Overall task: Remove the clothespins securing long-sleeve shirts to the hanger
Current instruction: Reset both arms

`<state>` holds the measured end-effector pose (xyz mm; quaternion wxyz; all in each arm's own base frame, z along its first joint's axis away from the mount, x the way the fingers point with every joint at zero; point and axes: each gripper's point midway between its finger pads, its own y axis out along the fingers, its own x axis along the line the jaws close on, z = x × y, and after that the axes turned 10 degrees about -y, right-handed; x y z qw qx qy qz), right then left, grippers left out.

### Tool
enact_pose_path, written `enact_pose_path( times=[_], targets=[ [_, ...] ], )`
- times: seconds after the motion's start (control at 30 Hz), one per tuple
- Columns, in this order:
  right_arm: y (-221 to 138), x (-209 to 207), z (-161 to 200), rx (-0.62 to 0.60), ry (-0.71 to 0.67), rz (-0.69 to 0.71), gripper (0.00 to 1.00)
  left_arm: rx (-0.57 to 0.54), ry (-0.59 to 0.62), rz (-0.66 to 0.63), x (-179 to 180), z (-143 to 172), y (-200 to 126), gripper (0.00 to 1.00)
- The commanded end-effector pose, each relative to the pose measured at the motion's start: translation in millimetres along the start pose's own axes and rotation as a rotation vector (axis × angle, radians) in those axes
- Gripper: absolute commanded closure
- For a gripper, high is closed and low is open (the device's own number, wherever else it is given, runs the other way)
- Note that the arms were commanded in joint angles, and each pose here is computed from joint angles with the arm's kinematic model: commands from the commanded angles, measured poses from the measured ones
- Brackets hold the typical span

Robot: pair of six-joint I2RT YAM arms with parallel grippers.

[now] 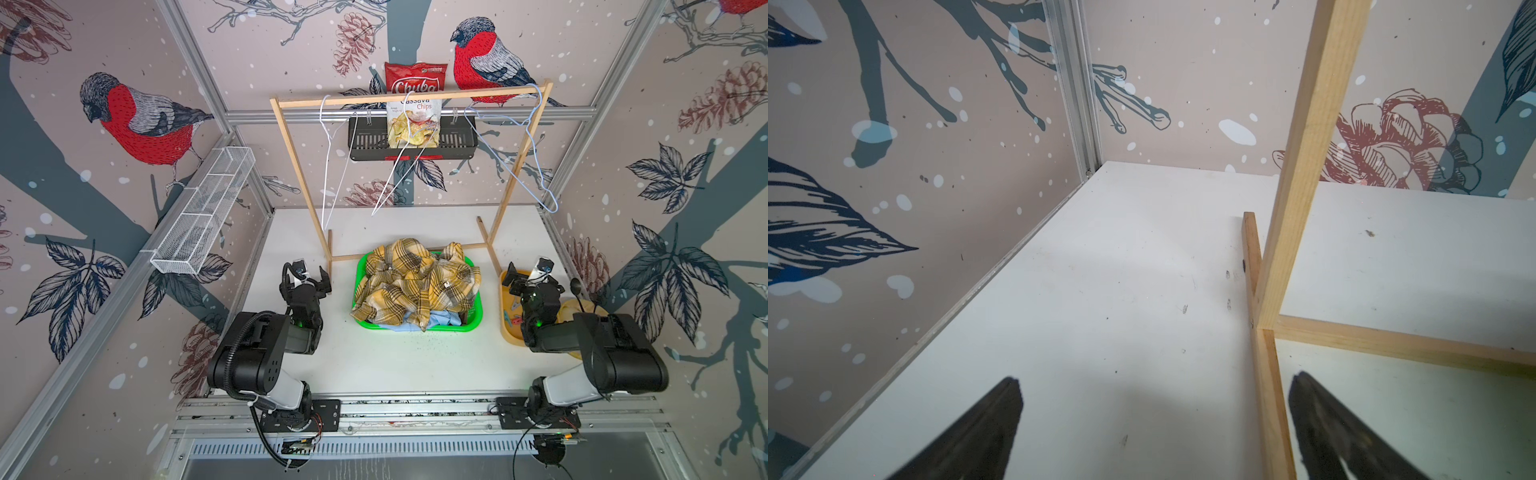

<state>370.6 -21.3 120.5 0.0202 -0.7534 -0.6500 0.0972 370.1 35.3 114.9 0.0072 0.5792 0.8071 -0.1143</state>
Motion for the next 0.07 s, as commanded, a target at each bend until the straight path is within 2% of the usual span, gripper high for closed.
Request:
enact_pose_path(
  times=[0.0, 0.03],
  targets=[
    [0.8, -2.2, -4.6, -0.015, 0.001, 0.013, 0.0, -0.047, -0.017, 0.022, -4.3, -11.9, -2.2, 0.02],
    [0.7, -2.1, -4.3, -0.015, 0.0, 0.013, 0.0, -0.056, -0.007, 0.006, -3.8, -12.0, -4.5, 0.01]
  ],
)
